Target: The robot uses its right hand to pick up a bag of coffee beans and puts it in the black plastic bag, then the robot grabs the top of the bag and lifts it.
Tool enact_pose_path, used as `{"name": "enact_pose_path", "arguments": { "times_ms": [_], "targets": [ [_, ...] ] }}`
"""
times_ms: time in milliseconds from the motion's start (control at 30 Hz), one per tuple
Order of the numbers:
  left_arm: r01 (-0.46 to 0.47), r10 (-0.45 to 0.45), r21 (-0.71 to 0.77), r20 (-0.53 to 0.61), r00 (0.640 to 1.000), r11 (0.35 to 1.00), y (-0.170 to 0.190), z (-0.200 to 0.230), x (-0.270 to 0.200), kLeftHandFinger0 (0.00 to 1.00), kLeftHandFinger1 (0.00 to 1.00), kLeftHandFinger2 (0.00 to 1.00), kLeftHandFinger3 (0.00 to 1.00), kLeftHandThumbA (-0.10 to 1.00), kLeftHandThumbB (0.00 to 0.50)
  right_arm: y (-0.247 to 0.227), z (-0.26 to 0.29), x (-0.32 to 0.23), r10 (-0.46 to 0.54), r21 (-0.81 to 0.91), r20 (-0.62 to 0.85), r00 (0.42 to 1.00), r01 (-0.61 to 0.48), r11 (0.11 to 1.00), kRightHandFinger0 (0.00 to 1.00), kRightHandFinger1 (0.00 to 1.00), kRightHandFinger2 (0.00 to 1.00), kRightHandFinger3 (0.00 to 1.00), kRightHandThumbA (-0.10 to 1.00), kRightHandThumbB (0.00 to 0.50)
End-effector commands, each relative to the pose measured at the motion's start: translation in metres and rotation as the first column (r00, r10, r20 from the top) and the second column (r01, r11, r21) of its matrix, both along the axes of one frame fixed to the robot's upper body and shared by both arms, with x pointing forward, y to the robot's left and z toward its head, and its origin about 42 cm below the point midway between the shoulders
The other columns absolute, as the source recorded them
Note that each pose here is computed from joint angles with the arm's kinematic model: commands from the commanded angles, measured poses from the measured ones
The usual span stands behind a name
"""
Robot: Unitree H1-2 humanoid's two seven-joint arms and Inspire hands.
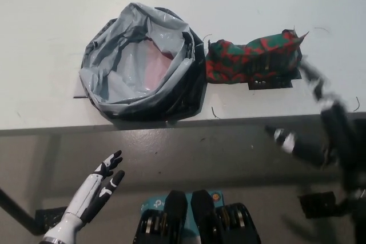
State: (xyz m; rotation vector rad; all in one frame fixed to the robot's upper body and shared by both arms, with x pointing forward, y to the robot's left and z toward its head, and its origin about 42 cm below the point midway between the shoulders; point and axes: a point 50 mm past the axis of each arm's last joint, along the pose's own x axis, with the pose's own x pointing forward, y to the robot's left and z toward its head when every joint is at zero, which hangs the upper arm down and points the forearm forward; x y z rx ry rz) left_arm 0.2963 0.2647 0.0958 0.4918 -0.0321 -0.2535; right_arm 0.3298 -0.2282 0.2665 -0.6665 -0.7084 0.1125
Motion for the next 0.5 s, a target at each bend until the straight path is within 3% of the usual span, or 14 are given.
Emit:
{"name": "enact_pose_path", "arguments": {
  "times_ms": [0,167,267,467],
  "targets": [
    [0.023,-0.023,0.014,0.055,0.998,1.000,0.002,0.010,0.001,1.00,1.00,1.00,1.00,1.00,0.128,-0.012,0.120,0.048,-0.014,-0.273,0.005,1.000,0.014,0.962,1.00,1.00,1.00,1.00,0.97,0.466],
    [0.022,-0.024,0.027,0.052,0.998,0.999,0.001,0.012,0.002,1.00,1.00,1.00,1.00,1.00,0.124,-0.002,0.166,0.103,-0.056,-0.433,-0.080,0.995,0.016,0.901,1.00,1.00,1.00,1.00,1.00,0.459],
    [0.023,-0.024,0.017,0.060,0.998,1.000,0.001,0.011,0.001,1.00,1.00,1.00,1.00,1.00,0.112,0.008,0.176,0.135,-0.115,-0.523,-0.168,0.979,0.010,0.852,1.00,1.00,1.00,1.00,1.00,0.499],
    [0.027,-0.028,0.015,0.063,0.998,1.000,0.000,0.012,0.004,1.00,1.00,1.00,1.00,1.00,0.130,0.022,0.181,0.171,-0.181,-0.604,-0.299,0.937,-0.039,0.796,1.00,1.00,1.00,1.00,1.00,0.500]
  ]
}}
